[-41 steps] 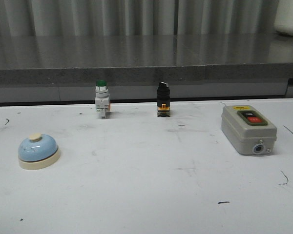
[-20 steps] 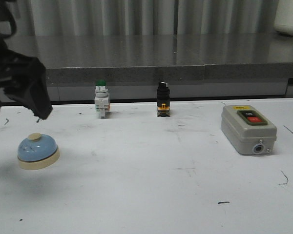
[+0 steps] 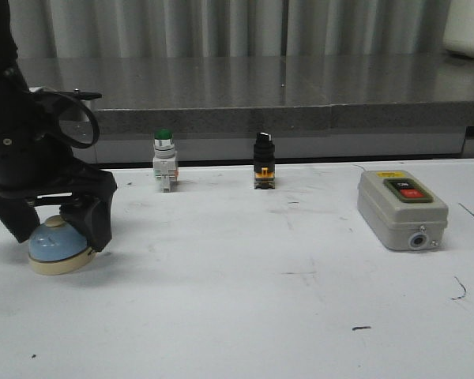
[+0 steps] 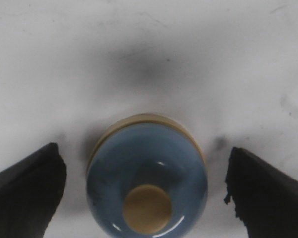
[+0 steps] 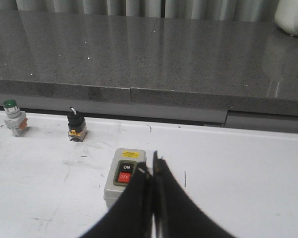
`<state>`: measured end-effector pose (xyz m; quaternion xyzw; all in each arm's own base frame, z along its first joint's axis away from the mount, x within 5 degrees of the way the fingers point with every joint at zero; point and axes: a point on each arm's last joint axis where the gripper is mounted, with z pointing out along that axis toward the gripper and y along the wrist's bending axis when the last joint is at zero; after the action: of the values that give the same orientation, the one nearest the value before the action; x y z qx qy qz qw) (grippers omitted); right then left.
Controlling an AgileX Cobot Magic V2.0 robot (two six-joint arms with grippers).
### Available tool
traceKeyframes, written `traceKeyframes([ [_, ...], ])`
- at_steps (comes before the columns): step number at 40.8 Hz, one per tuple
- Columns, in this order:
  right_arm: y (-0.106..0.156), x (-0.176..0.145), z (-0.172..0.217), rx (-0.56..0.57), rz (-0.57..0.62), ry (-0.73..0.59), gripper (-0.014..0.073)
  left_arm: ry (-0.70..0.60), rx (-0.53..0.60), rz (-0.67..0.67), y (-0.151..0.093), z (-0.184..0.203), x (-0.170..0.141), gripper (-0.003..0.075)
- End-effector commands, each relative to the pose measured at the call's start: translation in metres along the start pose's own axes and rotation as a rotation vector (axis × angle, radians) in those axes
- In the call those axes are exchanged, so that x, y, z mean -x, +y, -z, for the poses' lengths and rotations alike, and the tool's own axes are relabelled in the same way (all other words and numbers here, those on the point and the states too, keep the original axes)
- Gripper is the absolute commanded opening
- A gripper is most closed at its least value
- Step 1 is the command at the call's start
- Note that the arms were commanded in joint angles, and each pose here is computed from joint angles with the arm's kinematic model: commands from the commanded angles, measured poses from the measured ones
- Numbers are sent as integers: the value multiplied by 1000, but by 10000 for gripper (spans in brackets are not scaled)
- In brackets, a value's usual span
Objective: Place and press bell with both arms
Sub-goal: 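Lower the left gripper and grasp the blue bell by its sides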
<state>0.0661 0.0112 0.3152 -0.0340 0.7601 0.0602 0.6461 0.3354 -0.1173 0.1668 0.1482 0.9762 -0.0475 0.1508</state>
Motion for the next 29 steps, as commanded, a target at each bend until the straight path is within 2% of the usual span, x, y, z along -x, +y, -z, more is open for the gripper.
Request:
traceKeyframes([
  [1,-1,18,1,-15,1,-97,-59,-64,-4,0,-3,15,12,619],
  [6,-1,18,1,-15,1,-97,-59,-39,-3,1,-3,11,10,611],
  [8,-1,18,1,-15,1,-97,-59,-33,-3,1,-3,10,10,575],
  [15,-1,18,1,-15,1,-97,-59,-31,-3,1,-3,10,10,316],
  [18,-1,18,1,-15,1,-97,-59,-31,-3,1,-3,11,10,247],
  [23,-1,18,1,-15,1,-97,-59,-25,-6,-2,-4,18,17,243],
  [29,-1,18,1,-15,1,-97,-59,-32,-25,-54,-22,34,32,243],
])
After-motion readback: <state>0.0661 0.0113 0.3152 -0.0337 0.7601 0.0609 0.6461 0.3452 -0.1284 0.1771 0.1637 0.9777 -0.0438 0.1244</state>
